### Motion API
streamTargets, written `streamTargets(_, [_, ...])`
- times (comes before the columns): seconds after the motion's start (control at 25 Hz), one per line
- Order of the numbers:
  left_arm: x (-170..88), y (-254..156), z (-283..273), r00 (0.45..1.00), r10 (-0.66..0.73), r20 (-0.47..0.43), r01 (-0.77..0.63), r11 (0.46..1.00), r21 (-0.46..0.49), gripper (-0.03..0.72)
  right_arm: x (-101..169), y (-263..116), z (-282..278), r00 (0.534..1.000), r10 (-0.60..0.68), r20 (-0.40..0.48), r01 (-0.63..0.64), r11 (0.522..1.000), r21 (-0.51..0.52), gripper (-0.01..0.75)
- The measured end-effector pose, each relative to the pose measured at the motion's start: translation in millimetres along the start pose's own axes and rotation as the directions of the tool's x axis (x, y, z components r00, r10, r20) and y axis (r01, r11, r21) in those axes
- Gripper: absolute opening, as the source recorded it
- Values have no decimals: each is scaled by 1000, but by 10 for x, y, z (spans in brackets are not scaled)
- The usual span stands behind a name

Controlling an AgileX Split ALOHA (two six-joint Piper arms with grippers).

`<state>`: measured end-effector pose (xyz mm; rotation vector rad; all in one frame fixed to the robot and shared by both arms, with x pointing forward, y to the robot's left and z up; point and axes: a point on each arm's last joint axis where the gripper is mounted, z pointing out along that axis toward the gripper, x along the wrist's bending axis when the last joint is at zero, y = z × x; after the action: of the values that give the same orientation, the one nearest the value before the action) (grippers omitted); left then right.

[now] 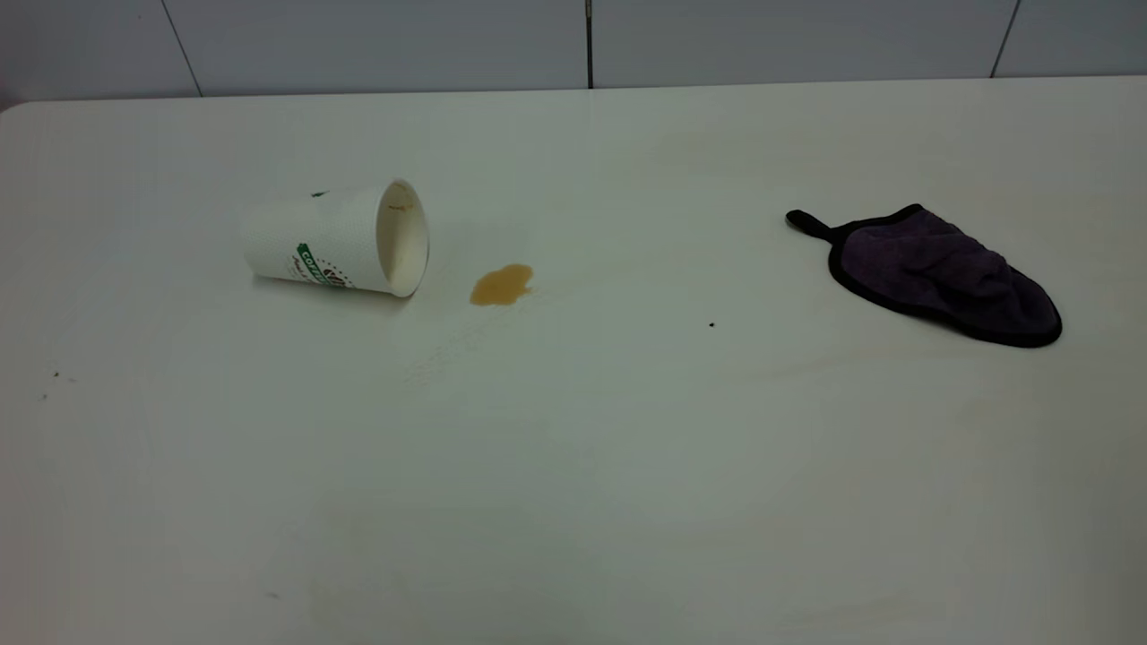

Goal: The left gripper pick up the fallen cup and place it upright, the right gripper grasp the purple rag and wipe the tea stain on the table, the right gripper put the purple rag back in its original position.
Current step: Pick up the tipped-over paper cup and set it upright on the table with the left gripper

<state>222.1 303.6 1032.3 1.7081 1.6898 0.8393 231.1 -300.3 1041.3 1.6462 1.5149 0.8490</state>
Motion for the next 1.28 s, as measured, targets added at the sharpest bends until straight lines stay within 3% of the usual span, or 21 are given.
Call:
streamTargets(0.4, [0, 5, 5, 999, -42, 0, 42, 999, 5, 537, 0, 0, 0, 1000, 0, 0, 0, 1000, 0, 237])
streamTargets(0.56, [7, 128, 121, 996, -90, -16, 91, 989, 117, 537, 0, 0, 0, 1000, 0, 0, 0, 1000, 0, 237])
streamTargets(0.84, [92, 833, 486, 995, -26, -98, 48, 972, 231, 537, 0, 0, 0, 1000, 0, 0, 0, 1000, 0, 237])
streamTargets(1.04, [94, 1524, 979, 996, 7, -93, 20, 957, 288, 538, 0, 0, 0, 1000, 0, 0, 0, 1000, 0, 237])
streamTargets(1.28, [-248, 2005, 1706, 978, 208, -32, -178, 896, 406, 591, 0, 0, 0, 1000, 0, 0, 0, 1000, 0, 237])
